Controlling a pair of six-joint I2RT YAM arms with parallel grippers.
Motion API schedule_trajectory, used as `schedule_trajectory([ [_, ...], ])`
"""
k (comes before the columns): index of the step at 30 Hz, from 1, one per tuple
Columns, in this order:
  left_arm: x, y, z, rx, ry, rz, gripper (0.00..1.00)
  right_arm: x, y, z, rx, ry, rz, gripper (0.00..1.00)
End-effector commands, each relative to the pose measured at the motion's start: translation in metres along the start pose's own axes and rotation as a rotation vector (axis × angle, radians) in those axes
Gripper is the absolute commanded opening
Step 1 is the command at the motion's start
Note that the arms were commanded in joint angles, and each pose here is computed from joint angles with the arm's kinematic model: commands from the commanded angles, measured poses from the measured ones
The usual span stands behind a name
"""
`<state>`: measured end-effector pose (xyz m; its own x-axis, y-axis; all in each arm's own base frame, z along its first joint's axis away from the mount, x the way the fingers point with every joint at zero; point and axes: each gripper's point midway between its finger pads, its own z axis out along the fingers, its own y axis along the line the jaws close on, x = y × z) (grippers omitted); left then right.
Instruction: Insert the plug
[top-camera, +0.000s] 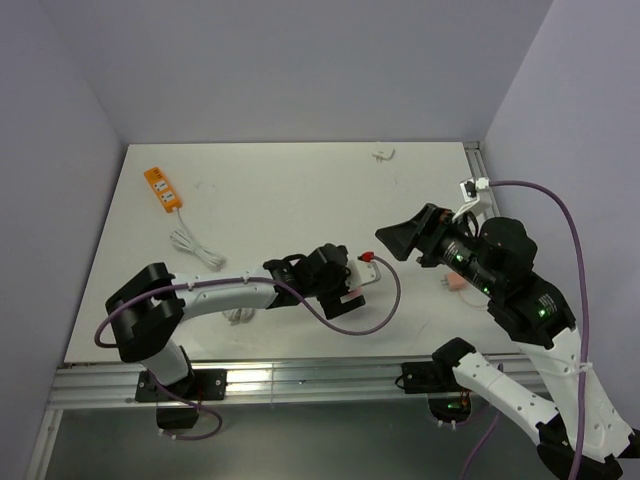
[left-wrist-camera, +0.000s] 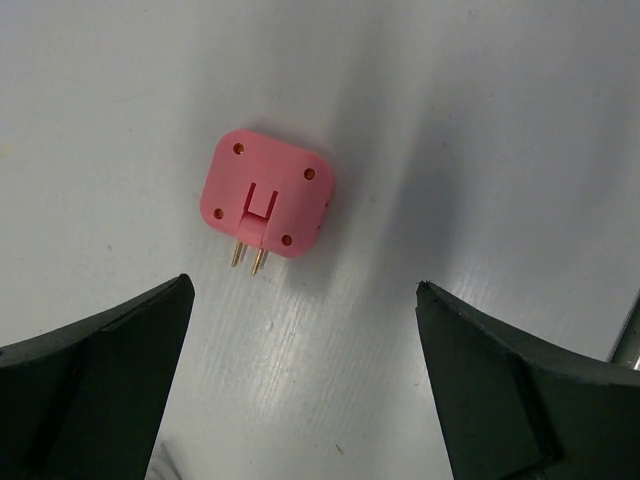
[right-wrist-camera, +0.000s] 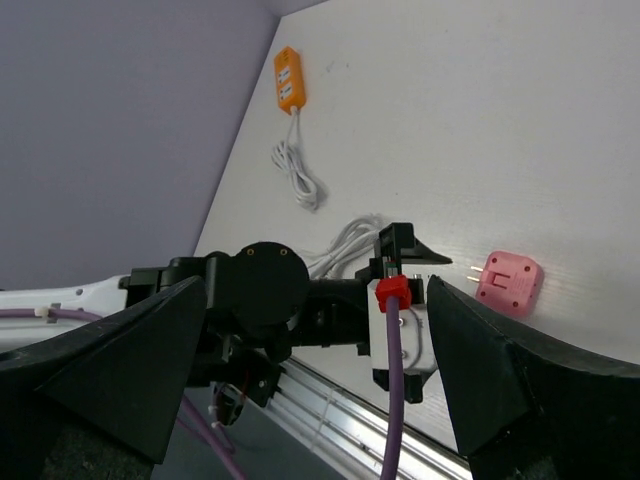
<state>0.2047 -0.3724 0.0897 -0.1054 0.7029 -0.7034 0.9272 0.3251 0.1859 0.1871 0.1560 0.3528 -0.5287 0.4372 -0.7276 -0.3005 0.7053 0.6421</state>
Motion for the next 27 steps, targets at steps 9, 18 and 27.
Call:
schedule_trajectory([
  [9, -0.013, 0.033, 0.026, 0.114, -0.098, 0.165, 0.99, 0.007, -0.004, 0.001, -0.006, 0.008, -0.001, 0.98],
  [18, -0.008, 0.041, 0.048, 0.162, -0.089, 0.185, 0.99, 0.004, -0.004, -0.003, -0.002, -0.005, -0.005, 0.98],
  [27, 0.007, 0.037, 0.066, 0.171, -0.062, 0.166, 0.98, 0.007, -0.003, -0.001, -0.014, 0.007, 0.003, 0.98],
])
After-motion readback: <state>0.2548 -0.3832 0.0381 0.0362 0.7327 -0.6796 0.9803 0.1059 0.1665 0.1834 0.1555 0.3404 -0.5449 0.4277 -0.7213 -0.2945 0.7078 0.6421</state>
